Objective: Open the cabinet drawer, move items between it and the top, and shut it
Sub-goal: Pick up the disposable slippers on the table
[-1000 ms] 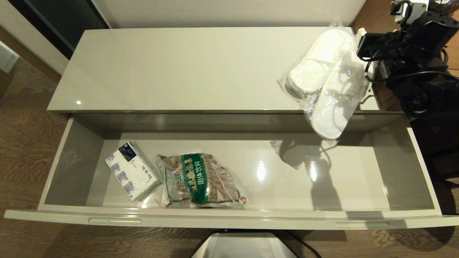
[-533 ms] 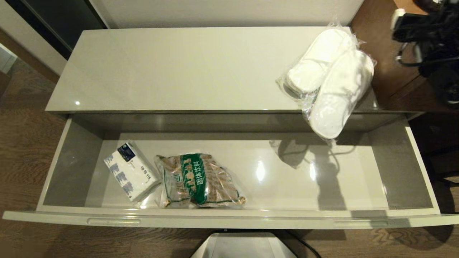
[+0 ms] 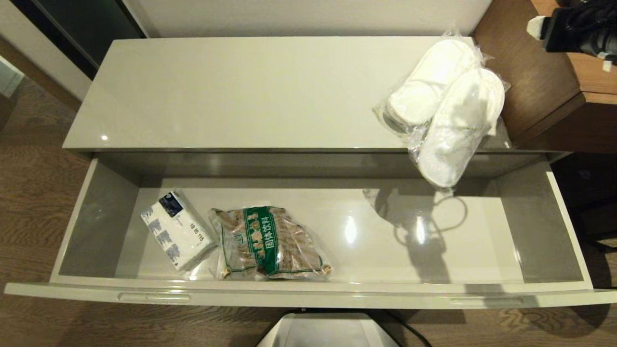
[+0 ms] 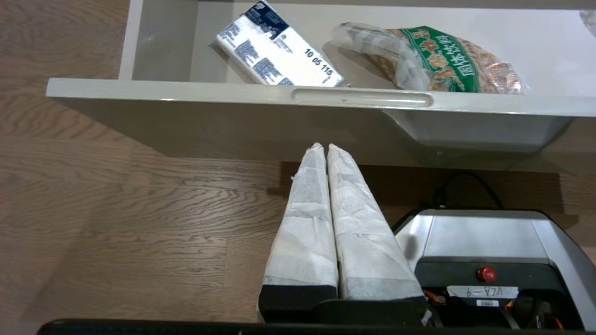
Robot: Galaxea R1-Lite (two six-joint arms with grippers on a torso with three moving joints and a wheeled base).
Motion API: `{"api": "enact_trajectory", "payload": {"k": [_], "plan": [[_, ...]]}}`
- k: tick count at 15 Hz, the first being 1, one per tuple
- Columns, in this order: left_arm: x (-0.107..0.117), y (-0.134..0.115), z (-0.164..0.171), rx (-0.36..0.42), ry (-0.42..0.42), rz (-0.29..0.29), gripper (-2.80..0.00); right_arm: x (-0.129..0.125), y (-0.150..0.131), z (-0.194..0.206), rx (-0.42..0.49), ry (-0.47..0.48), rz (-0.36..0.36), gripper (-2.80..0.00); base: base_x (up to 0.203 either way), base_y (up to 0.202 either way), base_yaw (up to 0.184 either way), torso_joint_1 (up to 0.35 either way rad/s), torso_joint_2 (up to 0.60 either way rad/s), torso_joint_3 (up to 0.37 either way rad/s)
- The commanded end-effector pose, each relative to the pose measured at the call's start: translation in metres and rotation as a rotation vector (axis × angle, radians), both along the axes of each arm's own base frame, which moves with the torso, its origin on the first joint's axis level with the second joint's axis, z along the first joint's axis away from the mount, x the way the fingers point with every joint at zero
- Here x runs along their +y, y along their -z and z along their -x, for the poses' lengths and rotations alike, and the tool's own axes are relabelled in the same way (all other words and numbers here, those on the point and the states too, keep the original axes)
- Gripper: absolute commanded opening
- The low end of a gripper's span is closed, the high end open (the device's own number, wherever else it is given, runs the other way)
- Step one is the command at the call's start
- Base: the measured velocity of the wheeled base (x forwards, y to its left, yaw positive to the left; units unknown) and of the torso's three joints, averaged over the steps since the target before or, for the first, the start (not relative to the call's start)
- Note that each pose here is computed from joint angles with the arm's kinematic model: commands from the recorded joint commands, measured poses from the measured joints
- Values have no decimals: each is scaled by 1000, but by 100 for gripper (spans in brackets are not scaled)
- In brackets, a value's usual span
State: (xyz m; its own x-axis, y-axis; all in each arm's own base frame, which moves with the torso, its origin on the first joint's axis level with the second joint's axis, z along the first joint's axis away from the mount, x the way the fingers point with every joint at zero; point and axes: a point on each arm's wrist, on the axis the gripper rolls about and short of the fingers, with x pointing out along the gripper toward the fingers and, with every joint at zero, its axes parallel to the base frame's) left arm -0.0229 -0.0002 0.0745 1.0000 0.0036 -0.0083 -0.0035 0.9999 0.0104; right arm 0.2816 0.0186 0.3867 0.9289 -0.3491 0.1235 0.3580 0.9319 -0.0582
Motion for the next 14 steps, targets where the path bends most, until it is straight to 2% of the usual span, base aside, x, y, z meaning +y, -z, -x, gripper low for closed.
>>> {"api": "enact_trajectory", "payload": {"k": [1,3,5,7,9,11,14], "plan": [[0,0,0,-1,-1,0,-280,0,-21,61,16,-9,-19,-280,0,0,0,0,0,0],[0,0,0,-1,-1,0,-280,-1,-19,106,131,-37,-68,-280,0,0,0,0,0,0],[0,0,0,-1,-1,0,-280,0,-15,149,243,-86,-152,-280,0,0,0,0,0,0],[0,0,0,-1,-1,0,-280,-4,-1,198,365,-117,-303,-280,0,0,0,0,0,0],[0,0,0,-1,-1,0,-280,-16,16,241,443,-79,-496,-280,0,0,0,0,0,0],[0,0,0,-1,-1,0,-280,-26,34,275,481,-84,-568,-280,0,0,0,0,0,0],[0,0,0,-1,-2,0,-280,-39,72,326,527,-82,-603,-280,0,0,0,0,0,0]]}}
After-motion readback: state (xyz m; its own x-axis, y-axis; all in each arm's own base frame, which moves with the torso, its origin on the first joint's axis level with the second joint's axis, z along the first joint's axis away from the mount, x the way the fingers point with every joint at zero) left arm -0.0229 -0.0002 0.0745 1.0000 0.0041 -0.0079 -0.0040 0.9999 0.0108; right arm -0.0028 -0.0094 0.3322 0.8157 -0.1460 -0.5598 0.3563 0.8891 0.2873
